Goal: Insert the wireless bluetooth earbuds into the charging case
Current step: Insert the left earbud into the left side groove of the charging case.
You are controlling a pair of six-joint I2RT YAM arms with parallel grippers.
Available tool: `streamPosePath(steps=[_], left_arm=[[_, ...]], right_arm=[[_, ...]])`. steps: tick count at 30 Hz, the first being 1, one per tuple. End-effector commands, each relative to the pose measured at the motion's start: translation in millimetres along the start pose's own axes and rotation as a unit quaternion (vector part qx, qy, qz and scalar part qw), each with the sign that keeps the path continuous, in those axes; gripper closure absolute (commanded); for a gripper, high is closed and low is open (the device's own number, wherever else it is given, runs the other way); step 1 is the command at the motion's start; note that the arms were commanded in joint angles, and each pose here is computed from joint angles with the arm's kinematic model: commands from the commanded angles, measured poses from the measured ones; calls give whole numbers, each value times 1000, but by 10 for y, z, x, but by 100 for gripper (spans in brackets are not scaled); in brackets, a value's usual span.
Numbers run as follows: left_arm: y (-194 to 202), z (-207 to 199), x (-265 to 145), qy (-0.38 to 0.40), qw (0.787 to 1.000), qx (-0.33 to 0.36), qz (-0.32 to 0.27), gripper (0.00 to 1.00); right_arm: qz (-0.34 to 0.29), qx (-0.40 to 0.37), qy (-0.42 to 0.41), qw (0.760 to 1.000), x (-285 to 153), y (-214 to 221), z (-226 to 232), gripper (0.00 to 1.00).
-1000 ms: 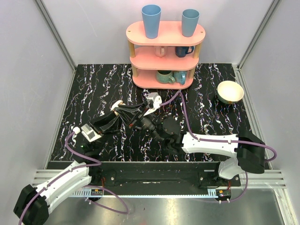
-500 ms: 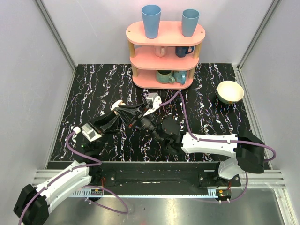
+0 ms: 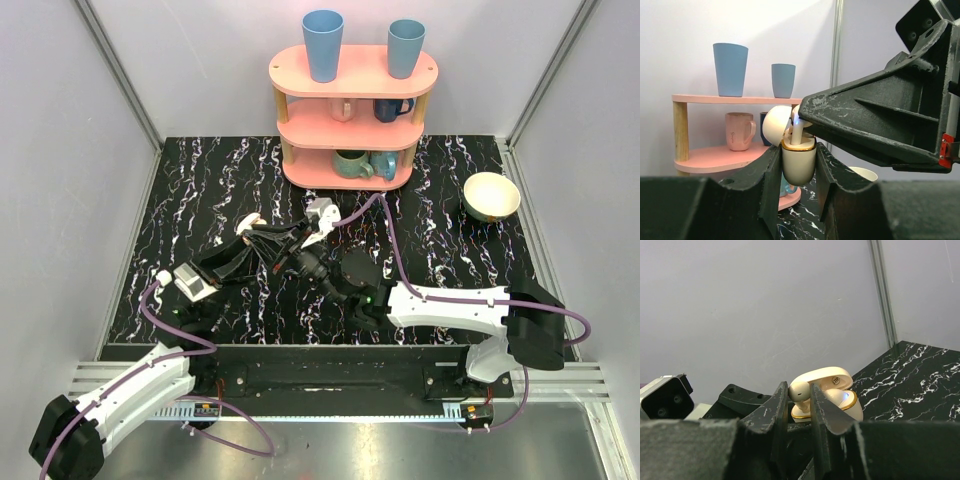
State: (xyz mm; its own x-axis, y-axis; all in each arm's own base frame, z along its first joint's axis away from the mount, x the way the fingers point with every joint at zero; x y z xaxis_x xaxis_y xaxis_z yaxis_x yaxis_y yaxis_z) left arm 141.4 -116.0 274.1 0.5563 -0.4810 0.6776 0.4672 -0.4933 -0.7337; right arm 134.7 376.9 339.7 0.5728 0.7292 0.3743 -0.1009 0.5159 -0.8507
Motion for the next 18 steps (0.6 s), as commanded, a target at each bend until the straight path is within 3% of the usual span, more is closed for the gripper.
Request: streamPosePath(steps=[1, 11, 18], left_arm=[[-394, -64, 74, 26, 993, 10, -115, 100], [-393, -60, 71, 25, 993, 14, -112, 100], [-400, -60, 80, 24, 994, 13, -109, 100]], right_arm=[[57, -46, 26, 997, -13, 154, -32, 82], [47, -71, 49, 995, -50, 27, -69, 75], [44, -85, 45, 994, -37, -57, -46, 62]])
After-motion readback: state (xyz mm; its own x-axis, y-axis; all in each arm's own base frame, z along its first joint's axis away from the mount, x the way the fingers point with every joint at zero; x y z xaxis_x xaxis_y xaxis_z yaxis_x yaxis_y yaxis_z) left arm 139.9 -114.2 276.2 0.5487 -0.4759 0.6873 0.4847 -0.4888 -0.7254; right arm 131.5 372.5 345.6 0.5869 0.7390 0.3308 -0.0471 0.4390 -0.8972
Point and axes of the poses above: each gripper's point midway between its finger pads, its own x axis out along the fingers, its own z axis along the line the jaws close on, y = z × x, the point moved 10 cm from there along -x, back along the fingers
